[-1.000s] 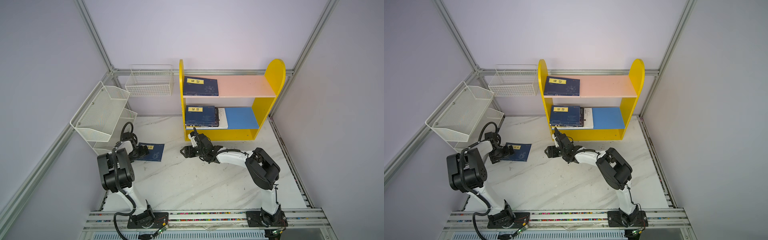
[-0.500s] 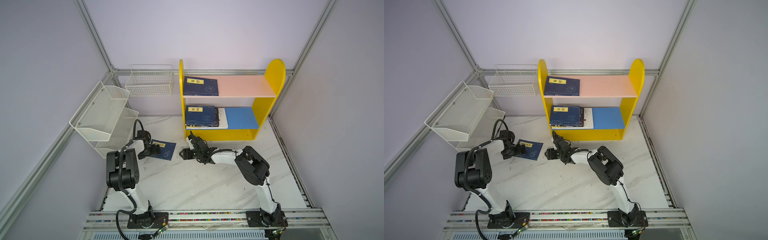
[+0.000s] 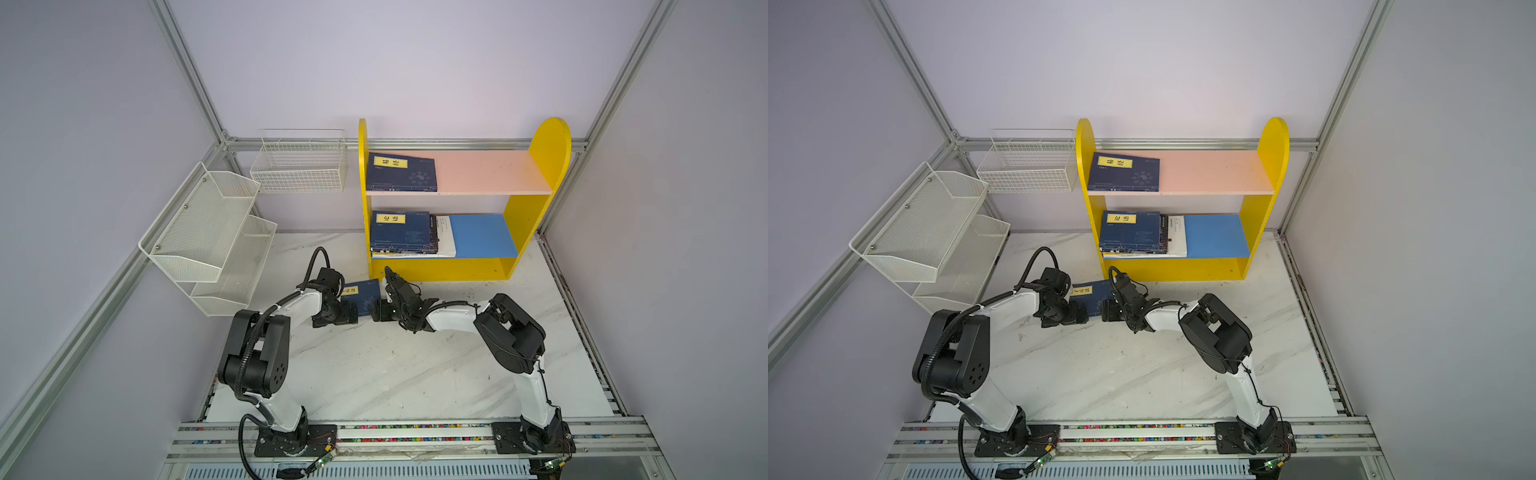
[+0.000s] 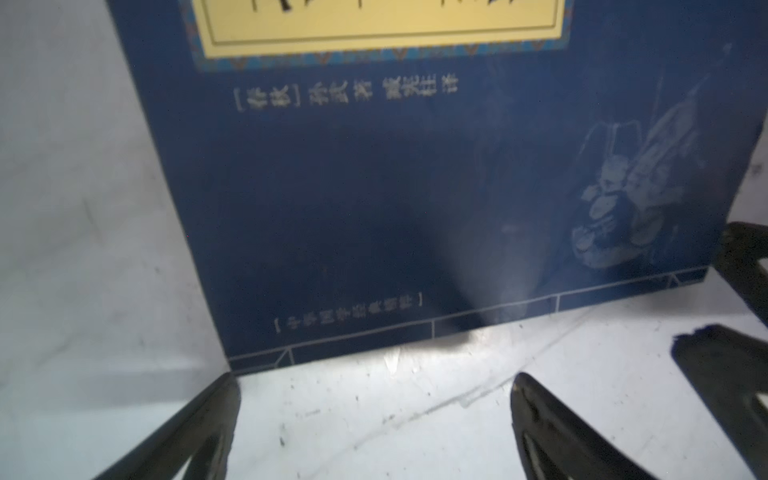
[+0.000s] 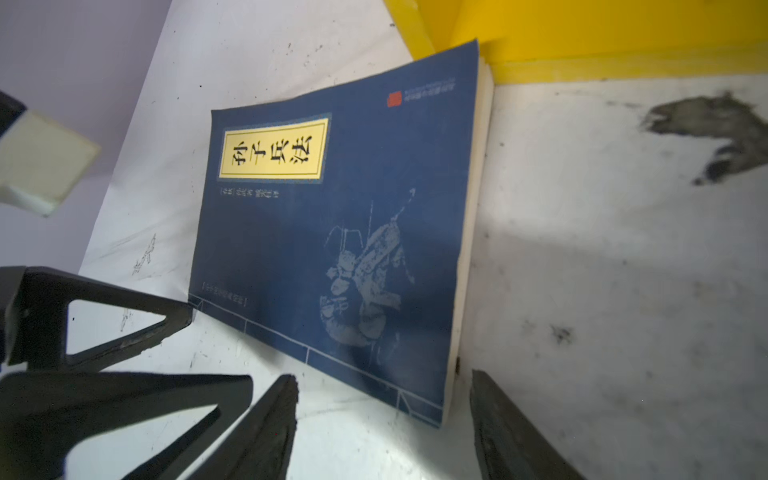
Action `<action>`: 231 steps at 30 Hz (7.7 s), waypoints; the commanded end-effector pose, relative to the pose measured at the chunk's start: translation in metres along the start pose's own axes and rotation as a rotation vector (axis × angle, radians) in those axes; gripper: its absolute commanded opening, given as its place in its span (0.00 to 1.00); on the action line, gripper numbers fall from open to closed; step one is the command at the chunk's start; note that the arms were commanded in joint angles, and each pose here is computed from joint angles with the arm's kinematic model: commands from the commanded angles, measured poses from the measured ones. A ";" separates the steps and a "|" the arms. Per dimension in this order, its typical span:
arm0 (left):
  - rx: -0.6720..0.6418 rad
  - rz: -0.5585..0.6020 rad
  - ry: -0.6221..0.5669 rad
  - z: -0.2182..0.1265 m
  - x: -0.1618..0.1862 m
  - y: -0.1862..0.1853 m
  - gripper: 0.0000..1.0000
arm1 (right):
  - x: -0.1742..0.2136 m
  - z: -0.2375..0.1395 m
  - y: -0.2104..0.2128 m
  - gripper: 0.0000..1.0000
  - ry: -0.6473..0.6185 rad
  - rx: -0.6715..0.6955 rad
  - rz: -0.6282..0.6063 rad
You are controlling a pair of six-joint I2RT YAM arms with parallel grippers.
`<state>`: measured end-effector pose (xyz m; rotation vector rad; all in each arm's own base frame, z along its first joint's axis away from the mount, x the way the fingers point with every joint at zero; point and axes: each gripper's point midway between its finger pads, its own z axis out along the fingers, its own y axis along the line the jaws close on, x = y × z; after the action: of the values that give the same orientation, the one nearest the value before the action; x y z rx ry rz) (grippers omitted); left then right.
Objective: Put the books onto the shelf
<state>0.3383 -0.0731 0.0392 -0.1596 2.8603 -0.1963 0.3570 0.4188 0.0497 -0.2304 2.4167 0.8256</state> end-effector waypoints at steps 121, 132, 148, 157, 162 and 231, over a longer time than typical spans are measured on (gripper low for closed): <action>0.182 -0.468 -0.191 -0.010 -0.034 0.010 1.00 | -0.077 0.002 -0.038 0.51 -0.241 -0.061 0.169; 0.219 -0.464 -0.159 0.005 -0.049 0.001 1.00 | -0.041 0.024 -0.011 0.49 -0.139 -0.086 0.148; 0.266 -0.447 -0.194 -0.016 -0.053 -0.006 1.00 | -0.027 0.005 -0.005 0.00 -0.052 -0.086 0.229; 0.270 -0.380 -0.135 -0.043 -0.024 -0.004 1.00 | -0.024 -0.033 -0.007 0.00 0.065 -0.165 0.447; 0.297 -0.391 -0.017 -0.036 0.008 -0.008 1.00 | -0.015 -0.042 -0.027 0.00 0.098 -0.161 0.503; 0.748 -0.498 -0.012 -0.022 -0.017 -0.107 0.88 | 0.005 -0.054 -0.070 0.00 0.390 -0.350 0.859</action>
<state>0.3549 -0.1616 0.0671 -0.7256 2.5519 -1.1765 0.3599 0.3296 0.0503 0.5699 2.6531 1.7019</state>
